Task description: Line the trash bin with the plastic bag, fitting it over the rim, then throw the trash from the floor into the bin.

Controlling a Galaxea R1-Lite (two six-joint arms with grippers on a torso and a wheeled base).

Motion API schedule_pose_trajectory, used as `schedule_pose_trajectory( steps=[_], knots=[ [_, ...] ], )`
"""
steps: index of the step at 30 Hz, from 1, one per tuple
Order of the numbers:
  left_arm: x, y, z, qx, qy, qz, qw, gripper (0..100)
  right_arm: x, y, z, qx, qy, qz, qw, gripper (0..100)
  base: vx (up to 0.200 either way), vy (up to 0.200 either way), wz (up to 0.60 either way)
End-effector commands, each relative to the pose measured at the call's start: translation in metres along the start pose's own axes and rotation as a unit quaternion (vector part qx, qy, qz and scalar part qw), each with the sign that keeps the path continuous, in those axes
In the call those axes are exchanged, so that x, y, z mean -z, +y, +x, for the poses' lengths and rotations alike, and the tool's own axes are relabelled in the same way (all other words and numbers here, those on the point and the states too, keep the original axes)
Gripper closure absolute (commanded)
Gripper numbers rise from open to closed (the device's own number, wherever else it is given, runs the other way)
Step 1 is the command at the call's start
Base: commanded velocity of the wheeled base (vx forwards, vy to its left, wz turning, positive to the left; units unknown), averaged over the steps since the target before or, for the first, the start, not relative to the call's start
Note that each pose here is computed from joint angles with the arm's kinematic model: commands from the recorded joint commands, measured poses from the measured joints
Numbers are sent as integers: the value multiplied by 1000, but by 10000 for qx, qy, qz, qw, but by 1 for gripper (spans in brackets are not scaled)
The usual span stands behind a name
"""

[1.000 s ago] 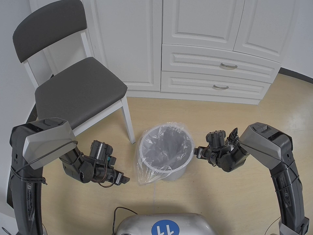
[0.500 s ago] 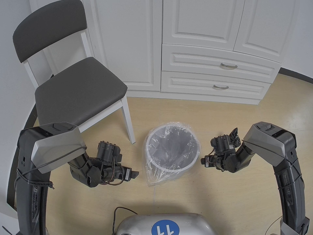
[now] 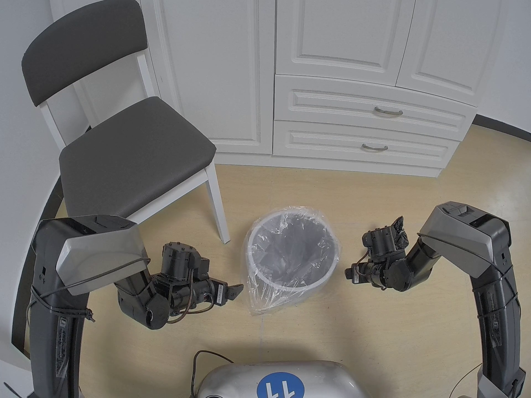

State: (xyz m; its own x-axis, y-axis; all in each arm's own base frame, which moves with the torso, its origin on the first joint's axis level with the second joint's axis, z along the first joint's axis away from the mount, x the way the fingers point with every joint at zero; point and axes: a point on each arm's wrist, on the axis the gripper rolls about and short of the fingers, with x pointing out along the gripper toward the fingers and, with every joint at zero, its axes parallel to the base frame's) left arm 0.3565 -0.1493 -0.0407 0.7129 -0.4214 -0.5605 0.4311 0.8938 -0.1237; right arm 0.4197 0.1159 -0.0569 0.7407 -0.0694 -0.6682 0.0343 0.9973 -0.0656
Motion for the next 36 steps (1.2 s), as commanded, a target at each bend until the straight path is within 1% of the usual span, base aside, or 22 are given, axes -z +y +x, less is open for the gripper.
schedule_pose_trajectory(
  steps=[1, 5, 7, 12, 13, 15, 16, 18, 19, 20, 22, 23, 24, 25, 27, 30, 32, 35, 36],
  knots=[
    [16, -14, -9, 268, 123, 106, 9995, 0, -3, -2, -3, 7, -26, -29, 10000, 0, 0, 0, 0],
    [22, -25, -7, 385, 205, 184, 9989, 0, -2, -2, -5, 10, -12, -57, 10000, 0, 0, 0, 0],
    [28, -29, 0, 421, 273, 225, 9985, 0, -4, -3, -6, 13, -26, -55, 10000, 0, 0, 0, 0],
    [14, -32, 18, 416, 280, 261, 9984, 0, -8, -6, -10, 16, -67, -50, 10000, 0, 0, 0, 0],
    [8, -31, 25, 371, 318, 346, 9982, 0, -9, -6, -11, 19, -81, -41, 10000, 0, 0, 0, 0],
    [3, -26, 35, 134, 508, 587, 9969, 0, -12, -7, -13, 18, -124, -31, 9999, 0, 0, 0, 0],
    [1, -21, 39, -38, 589, 727, 9956, 0, -13, -8, -13, 27, -137, -17, 9999, 0, 0, 0, 0],
    [-3, -6, 43, -246, 684, 904, 9932, 0, -17, -14, -14, 67, -177, 5, 9998, 0, 0, 0, 0],
    [-3, -3, 44, -267, 699, 922, 9929, 0, -17, -14, -14, 73, -176, -5, 9998, 0, 0, 0, 0],
    [-5, 9, 48, -356, 731, 993, 9917, 0, -20, -19, -15, 92, -205, -2, 9997, 0, 0, 0, 0],
    [-10, 23, 52, -445, 664, 1043, 9913, 0, -23, -23, -15, 101, -244, 19, 9996, 0, 0, 0, 0],
    [-11, 26, 53, -469, 657, 1041, 9913, 0, -24, -23, -15, 98, -250, 26, 9996, 0, 0, 0, 0],
    [-11, 26, 53, -469, 657, 1041, 9913, 0, -24, -23, -15, 98, -250, 26, 9996, 0, 0, 0, 0],
    [-18, 37, 59, -403, 552, 1006, 9926, 0, -28, -23, -13, 77, -381, 104, 9992, 0, 0, 0, 0],
    [-23, 41, 65, -238, 488, 961, 9939, 0, -30, -21, -11, 33, -609, 158, 9980, 0, 0, 0, 0],
    [-30, 45, 73, -89, 432, 913, 9948, 0, -35, -19, -8, -34, -1049, 275, 9941, 0, 0, 0, 0],
    [-35, 47, 78, -40, 366, 902, 9952, 0, -36, -18, -6, -77, -1253, 323, 9916, 0, 0, 0, 0],
    [-37, 47, 81, -34, 343, 899, 9954, 0, -36, -16, -6, -98, -1312, 337, 9907, 0, 0, 0, 0],
    [-42, 50, 90, -44, 298, 895, 9955, 0, -40, -11, -8, -219, -1504, 476, 9872, 0, 0, 0, 0]
  ],
)
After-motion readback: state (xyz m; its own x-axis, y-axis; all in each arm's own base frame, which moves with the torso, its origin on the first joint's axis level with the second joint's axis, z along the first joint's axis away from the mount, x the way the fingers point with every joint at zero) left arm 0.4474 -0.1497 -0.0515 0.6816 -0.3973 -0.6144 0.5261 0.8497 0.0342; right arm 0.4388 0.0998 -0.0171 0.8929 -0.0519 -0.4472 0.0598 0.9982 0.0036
